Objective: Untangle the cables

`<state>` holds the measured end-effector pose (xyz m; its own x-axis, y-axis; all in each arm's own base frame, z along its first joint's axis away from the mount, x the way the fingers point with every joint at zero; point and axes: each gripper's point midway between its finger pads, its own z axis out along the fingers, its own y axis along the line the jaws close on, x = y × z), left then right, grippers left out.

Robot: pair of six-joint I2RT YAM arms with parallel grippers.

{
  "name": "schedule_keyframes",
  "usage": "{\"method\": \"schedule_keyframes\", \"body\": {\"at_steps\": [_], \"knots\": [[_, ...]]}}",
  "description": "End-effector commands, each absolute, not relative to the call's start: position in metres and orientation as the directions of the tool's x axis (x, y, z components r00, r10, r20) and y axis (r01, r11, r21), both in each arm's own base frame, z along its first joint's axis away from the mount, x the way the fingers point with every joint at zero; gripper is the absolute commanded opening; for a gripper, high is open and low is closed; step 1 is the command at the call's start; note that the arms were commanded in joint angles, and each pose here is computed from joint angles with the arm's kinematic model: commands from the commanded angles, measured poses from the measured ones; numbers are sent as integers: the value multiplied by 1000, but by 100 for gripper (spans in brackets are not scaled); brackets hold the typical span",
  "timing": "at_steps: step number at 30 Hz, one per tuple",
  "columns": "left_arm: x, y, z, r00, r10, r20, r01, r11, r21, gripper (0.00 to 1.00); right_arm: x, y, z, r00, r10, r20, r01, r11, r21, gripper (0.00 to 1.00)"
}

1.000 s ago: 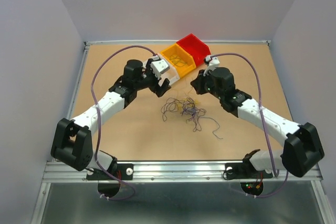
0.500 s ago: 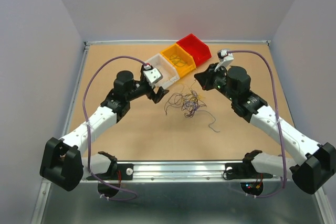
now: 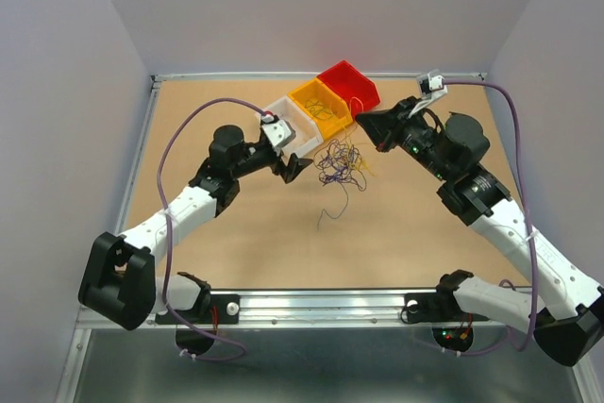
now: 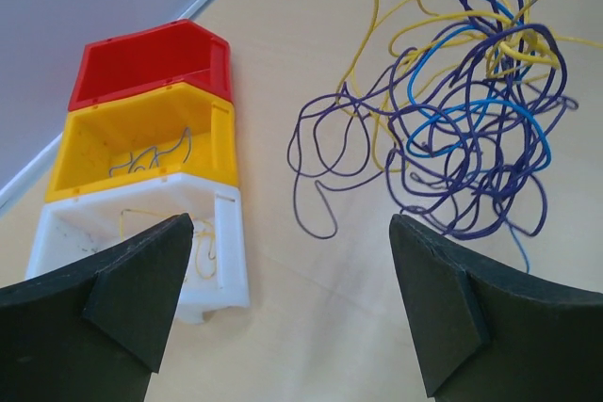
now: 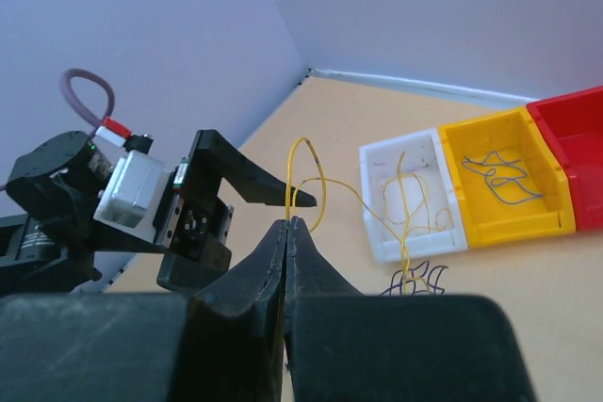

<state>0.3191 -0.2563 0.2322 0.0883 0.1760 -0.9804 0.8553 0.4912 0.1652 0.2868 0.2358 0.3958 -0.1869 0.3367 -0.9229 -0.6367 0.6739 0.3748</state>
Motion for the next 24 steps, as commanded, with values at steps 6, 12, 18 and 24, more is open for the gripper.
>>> {"method": "schedule_keyframes", "body": {"at_steps": [6, 12, 18, 24], "knots": [[306, -308, 284, 232, 19, -972, 916, 333, 225, 98, 270, 233, 439, -111, 407, -907, -691, 624, 365, 1], [278, -345, 244, 243, 65, -968, 947, 199, 252, 98, 271, 234, 444, -115, 429, -896, -692, 613, 382, 1], [245, -382, 206, 249, 126, -960, 961, 89, 261, 81, 272, 219, 458, -65, 487, -871, -653, 639, 406, 1], [240, -390, 190, 243, 156, -957, 959, 106, 261, 31, 266, 200, 490, 11, 545, -838, -631, 654, 418, 1]]}}
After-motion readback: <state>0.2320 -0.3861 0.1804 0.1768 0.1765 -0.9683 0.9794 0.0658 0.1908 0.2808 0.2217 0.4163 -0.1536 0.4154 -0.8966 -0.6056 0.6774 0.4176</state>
